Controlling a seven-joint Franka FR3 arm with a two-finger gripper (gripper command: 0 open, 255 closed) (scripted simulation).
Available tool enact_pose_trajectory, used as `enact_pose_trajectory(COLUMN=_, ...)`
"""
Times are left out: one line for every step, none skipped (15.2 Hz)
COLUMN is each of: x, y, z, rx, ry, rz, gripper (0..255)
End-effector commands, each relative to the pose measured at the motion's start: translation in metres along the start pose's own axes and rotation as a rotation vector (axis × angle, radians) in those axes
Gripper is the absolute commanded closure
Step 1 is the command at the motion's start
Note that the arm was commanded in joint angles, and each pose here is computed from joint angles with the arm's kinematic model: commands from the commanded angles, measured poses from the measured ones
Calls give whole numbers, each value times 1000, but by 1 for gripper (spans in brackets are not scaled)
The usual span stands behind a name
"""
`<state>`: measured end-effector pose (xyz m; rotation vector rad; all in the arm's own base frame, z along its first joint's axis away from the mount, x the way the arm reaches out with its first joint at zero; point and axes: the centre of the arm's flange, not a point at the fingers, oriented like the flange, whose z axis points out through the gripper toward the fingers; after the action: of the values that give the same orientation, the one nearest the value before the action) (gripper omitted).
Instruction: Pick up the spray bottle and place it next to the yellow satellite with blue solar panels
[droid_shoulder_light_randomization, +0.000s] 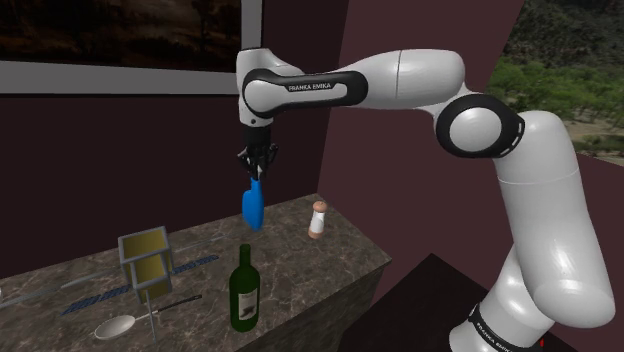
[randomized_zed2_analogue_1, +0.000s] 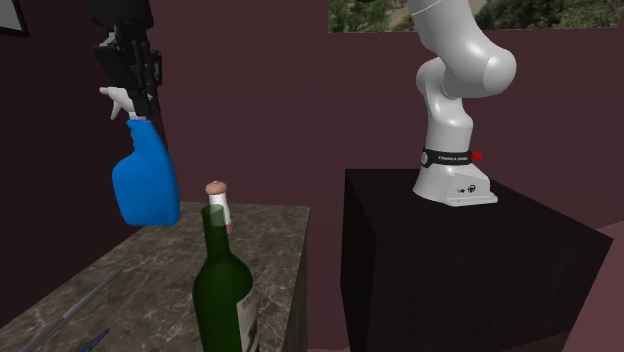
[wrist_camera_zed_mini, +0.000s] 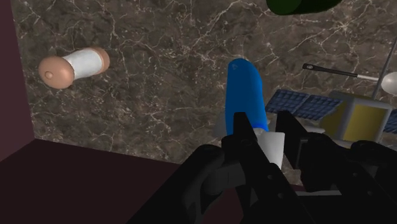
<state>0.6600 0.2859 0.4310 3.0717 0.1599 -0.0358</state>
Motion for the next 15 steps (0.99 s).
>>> enact_pose_trajectory(x=0, y=0, z=10, rx=0, ry=1, rz=0, gripper=255)
enact_pose_trajectory(x=0, y=-1, z=15, rx=0, ry=1, rz=0, gripper=255)
enact_pose_trajectory(x=0, y=-1, z=20, rx=0, ry=1, rz=0, gripper=255)
enact_pose_trajectory(x=0, y=-1, z=25, rx=0, ry=1, rz=0, gripper=255)
enact_pose_trajectory(x=1, y=-2, z=31, rx=0, ry=1, rz=0, gripper=255)
enact_pose_trajectory(x=1, y=-2, z=36, rx=0, ry=1, rz=0, gripper=255)
enact_pose_trajectory(x=1, y=-2, z=41, rx=0, ry=1, rz=0, gripper=255)
enact_pose_trajectory(x=1, y=-3, z=47, rx=0, ry=1, rz=0, gripper=255)
enact_pose_trajectory(x=1, y=-3, z=52, rx=0, ry=1, rz=0, gripper=255)
enact_pose_trajectory(x=1, y=-3, z=57, rx=0, ry=1, rz=0, gripper=255)
enact_pose_trajectory(x=1, y=-4, z=62, rx=0, ry=1, rz=0, gripper=255)
enact_pose_trajectory(x=2, y=-4, z=68, rx=0, ry=1, rz=0, gripper=255)
enact_pose_trajectory(x=2, y=-4, z=73, rx=0, ry=1, rz=0, gripper=255)
enact_pose_trajectory(x=2, y=-5, z=78, rx=0, ry=1, rz=0, gripper=255)
enact_pose_trajectory(x=2, y=-5, z=83, rx=0, ry=1, rz=0, gripper=255)
